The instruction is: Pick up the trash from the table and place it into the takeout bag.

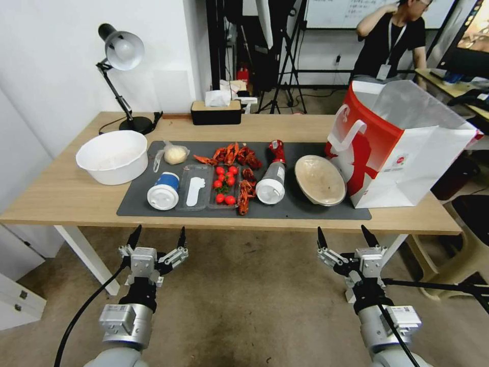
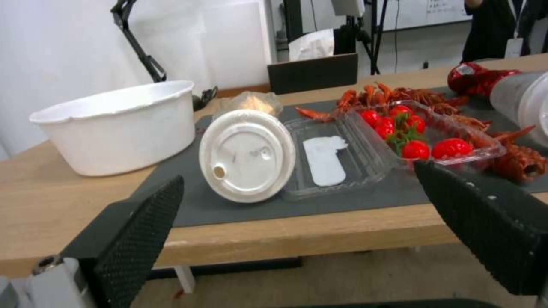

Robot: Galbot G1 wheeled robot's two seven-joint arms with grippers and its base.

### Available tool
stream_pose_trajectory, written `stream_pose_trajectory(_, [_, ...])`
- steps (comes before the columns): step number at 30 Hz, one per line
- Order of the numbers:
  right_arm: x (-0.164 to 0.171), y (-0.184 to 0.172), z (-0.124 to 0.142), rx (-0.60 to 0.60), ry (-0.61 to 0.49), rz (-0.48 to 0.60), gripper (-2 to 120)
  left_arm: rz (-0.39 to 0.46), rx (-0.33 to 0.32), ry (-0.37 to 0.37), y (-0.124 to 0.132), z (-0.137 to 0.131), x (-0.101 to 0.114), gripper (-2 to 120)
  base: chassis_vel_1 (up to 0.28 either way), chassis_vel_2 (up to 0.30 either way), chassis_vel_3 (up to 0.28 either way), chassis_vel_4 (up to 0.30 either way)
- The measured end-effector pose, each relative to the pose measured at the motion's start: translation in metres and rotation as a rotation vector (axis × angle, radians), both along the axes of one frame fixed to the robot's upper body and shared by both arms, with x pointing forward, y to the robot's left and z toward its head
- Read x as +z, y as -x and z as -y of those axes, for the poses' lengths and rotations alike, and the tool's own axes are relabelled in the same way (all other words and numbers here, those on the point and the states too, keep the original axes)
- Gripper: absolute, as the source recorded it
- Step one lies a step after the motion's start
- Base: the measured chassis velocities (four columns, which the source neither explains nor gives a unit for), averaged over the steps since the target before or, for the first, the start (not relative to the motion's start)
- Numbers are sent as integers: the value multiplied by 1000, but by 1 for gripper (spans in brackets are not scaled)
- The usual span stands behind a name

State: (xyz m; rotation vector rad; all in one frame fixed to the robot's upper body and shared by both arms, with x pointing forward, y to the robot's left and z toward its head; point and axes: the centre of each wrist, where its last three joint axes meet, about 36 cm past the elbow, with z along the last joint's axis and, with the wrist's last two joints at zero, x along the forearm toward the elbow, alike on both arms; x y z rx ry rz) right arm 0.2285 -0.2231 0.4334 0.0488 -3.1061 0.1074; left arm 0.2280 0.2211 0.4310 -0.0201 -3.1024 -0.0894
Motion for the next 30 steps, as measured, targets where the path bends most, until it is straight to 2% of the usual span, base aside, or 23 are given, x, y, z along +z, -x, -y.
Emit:
stream_pose_trajectory(3, [0,0,0,2,-1,-5,100,-9,11,8,0,1,-2,100,0,0,0,0])
stream_pose_trajectory(5, [-8,-4,-1,28,-14,-76,100,-117,102,90,1,18,-22,100,0,0,0,0])
stream_pose_trajectory(6, [-17,-8,-3,59,-31,-155,100,-179,146,134,2,28,-32,100,0,0,0,0])
stream_pose_trajectory(7, [-17,-8,-3,59,-31,-155,100,-179,146,134,2,28,-32,100,0,0,0,0])
stream_pose_trajectory(8, [-25,-12,-5,87,-49,-224,100,-186,162,148,1,30,-36,100,0,0,0,0])
stream_pose_trajectory(19, [-27,-19,-1,110,-69,-232,100,-174,164,164,-1,30,-38,100,0,0,0,0])
stream_pose_trajectory(23, [-16,-17,-3,109,-83,-206,100,-171,161,167,-2,29,-39,100,0,0,0,0])
stream_pose_trajectory(25, [-2,-16,-6,109,-153,-181,100,-170,160,175,-2,29,-38,100,0,0,0,0])
stream_pose_trajectory(26, [7,-16,-8,104,-237,-171,100,-167,160,180,-2,28,-38,100,0,0,0,0])
stream_pose_trajectory(27, [7,-16,-8,104,-237,-171,100,-167,160,180,-2,28,-38,100,0,0,0,0])
stream_pose_trajectory(30, [35,-22,-9,85,-548,-164,100,-166,163,181,-2,26,-37,100,0,0,0,0])
